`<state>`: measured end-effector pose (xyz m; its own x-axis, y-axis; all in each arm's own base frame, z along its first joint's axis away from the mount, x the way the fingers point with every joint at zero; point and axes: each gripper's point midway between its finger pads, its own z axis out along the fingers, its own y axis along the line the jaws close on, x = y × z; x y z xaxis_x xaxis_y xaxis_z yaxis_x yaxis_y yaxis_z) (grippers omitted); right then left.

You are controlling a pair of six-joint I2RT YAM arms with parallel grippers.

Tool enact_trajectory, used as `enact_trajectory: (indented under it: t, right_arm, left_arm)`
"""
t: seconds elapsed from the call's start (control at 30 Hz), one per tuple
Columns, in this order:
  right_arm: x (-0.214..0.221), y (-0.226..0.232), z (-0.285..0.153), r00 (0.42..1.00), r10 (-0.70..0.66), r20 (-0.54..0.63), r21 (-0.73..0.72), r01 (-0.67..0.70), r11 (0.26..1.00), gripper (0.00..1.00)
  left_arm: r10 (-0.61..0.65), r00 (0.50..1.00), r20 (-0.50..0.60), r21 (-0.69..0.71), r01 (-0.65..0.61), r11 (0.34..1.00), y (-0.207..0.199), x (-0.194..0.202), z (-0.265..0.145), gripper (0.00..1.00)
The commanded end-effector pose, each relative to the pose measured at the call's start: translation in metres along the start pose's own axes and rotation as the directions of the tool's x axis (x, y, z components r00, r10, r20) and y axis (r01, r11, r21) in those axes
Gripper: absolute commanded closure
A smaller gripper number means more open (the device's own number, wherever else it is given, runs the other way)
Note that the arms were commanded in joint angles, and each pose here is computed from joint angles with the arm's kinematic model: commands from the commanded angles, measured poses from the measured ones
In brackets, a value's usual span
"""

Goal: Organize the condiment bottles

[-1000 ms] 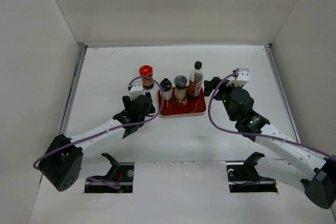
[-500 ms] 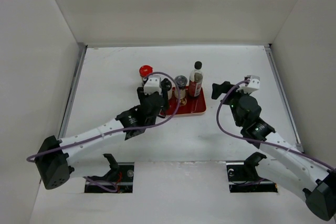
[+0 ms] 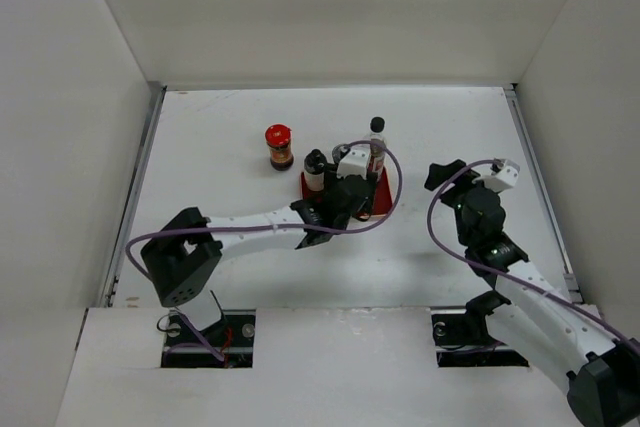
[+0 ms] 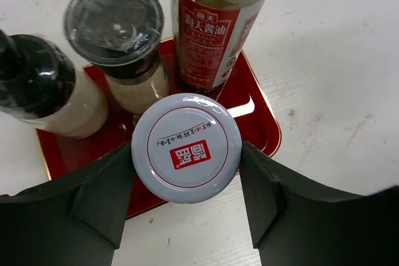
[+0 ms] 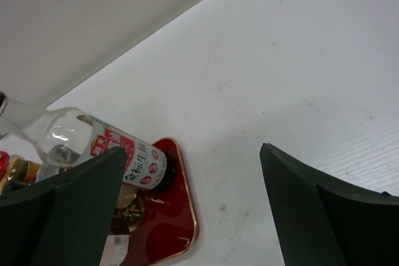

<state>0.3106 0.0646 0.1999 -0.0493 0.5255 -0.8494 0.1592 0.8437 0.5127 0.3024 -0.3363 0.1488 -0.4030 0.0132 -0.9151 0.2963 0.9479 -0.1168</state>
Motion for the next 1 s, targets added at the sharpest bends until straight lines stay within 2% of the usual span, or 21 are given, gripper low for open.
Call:
enact_trajectory:
  t: [0.0, 0.27, 0.4, 0.47, 0.6, 0.7, 0.83, 0.97]
  right_arm:
    - [-0.009, 0.008, 0.0, 0.995, 0.092, 0.023, -0.039, -0.091, 0.995, 0.06]
    - [-0.005, 0.01, 0.001, 0.995, 0.099, 0.021, -0.058, -0.098, 0.994, 0.05]
    - [-0.003, 0.012, 0.002, 0.994, 0.103, 0.023, -0.069, -0.102, 0.992, 0.06]
    - [-0.003, 0.011, 0.002, 0.994, 0.105, 0.025, -0.067, -0.103, 0.992, 0.06]
    - [-0.002, 0.011, 0.001, 0.994, 0.106, 0.023, -0.069, -0.105, 0.992, 0.02]
    - [-0.001, 0.01, 0.001, 0.994, 0.107, 0.021, -0.068, -0.105, 0.992, 0.0]
    - [-0.002, 0.01, 0.001, 0.994, 0.106, 0.022, -0.069, -0.105, 0.992, 0.0]
    - [-0.001, 0.01, 0.002, 0.995, 0.102, 0.021, -0.067, -0.1, 0.993, 0.0]
  left_arm:
    - [-0.145, 0.974, 0.176, 0.107, 0.127, 0.986, -0.035, -0.071, 0.003, 0.62]
    - [-0.13, 0.979, 0.156, 0.089, 0.117, 0.989, -0.039, -0.045, 0.031, 0.62]
    - [-0.113, 0.984, 0.139, 0.065, 0.105, 0.992, -0.035, -0.028, 0.04, 0.58]
    - [-0.114, 0.984, 0.136, 0.064, 0.106, 0.992, -0.033, -0.023, 0.041, 0.52]
    - [-0.113, 0.985, 0.134, 0.071, 0.104, 0.992, -0.034, -0.02, 0.037, 0.28]
    - [-0.118, 0.982, 0.147, 0.077, 0.107, 0.991, -0.032, -0.028, 0.028, 0.16]
    - [-0.131, 0.977, 0.169, 0.062, 0.122, 0.991, -0.015, -0.043, 0.006, 0.12]
    - [-0.161, 0.964, 0.211, -0.008, 0.167, 0.986, 0.029, -0.059, -0.023, 0.13]
